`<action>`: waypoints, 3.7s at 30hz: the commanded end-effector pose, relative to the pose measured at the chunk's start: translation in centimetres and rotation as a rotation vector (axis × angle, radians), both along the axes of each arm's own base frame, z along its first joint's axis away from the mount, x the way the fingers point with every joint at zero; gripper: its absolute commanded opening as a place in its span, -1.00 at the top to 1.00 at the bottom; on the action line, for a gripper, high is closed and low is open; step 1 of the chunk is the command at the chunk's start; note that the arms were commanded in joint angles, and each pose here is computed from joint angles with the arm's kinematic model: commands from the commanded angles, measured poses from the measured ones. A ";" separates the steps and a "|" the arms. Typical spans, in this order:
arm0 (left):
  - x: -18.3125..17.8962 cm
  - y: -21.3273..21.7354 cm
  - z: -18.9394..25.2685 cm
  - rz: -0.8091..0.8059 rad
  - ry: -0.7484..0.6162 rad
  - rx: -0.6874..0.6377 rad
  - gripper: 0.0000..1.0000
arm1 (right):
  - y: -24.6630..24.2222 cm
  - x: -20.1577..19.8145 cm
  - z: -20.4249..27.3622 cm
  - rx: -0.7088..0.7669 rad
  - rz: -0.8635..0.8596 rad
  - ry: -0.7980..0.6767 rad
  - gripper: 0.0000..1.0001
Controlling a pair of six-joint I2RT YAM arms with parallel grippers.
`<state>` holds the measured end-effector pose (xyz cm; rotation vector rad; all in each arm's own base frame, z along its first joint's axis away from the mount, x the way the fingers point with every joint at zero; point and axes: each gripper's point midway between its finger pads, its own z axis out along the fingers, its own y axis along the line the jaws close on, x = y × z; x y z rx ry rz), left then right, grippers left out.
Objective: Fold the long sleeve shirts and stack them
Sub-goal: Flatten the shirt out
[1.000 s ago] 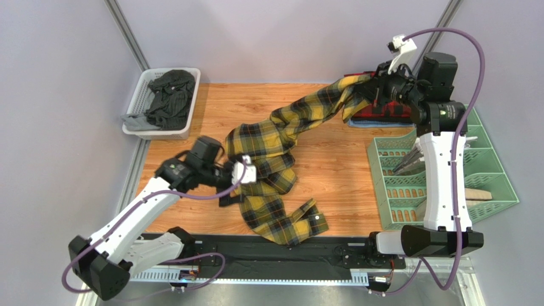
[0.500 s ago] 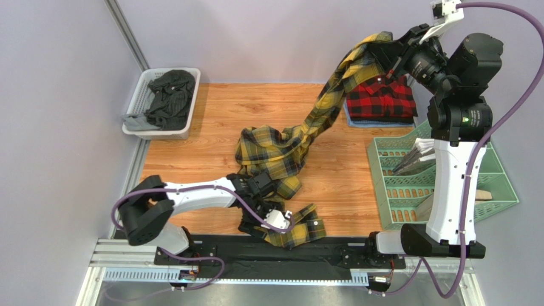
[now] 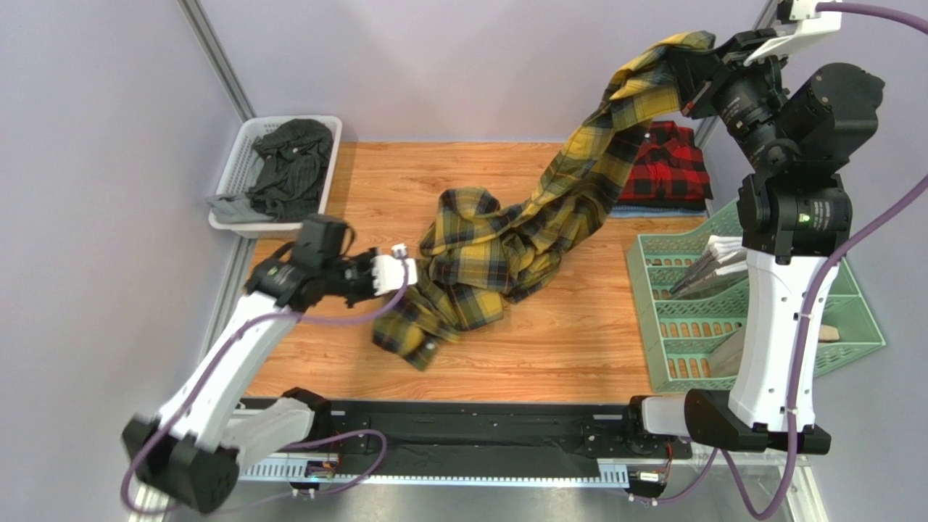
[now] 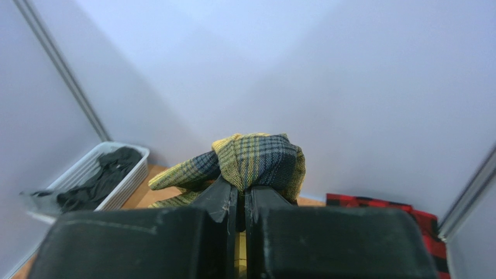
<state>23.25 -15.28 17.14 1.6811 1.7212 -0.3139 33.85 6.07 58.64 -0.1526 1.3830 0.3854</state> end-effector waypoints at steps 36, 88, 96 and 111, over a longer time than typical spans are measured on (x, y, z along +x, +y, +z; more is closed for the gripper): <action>17.2 -7.5 -8.9 0.115 -0.057 -0.005 -0.38 | 0.1 1.3 -0.4 -0.004 0.006 -0.057 1.00; 16.4 5.0 -3.7 0.599 0.319 -0.129 1.00 | 18.0 -8.9 -44.8 -1.151 0.576 -0.168 -0.52; 16.0 5.6 -4.5 0.611 0.335 -0.130 1.00 | 18.0 -7.6 -46.8 -1.249 0.548 -0.207 -0.45; 16.5 7.0 -3.3 0.634 0.313 -0.144 1.00 | 14.6 -3.4 -38.9 -1.073 0.376 -0.101 1.00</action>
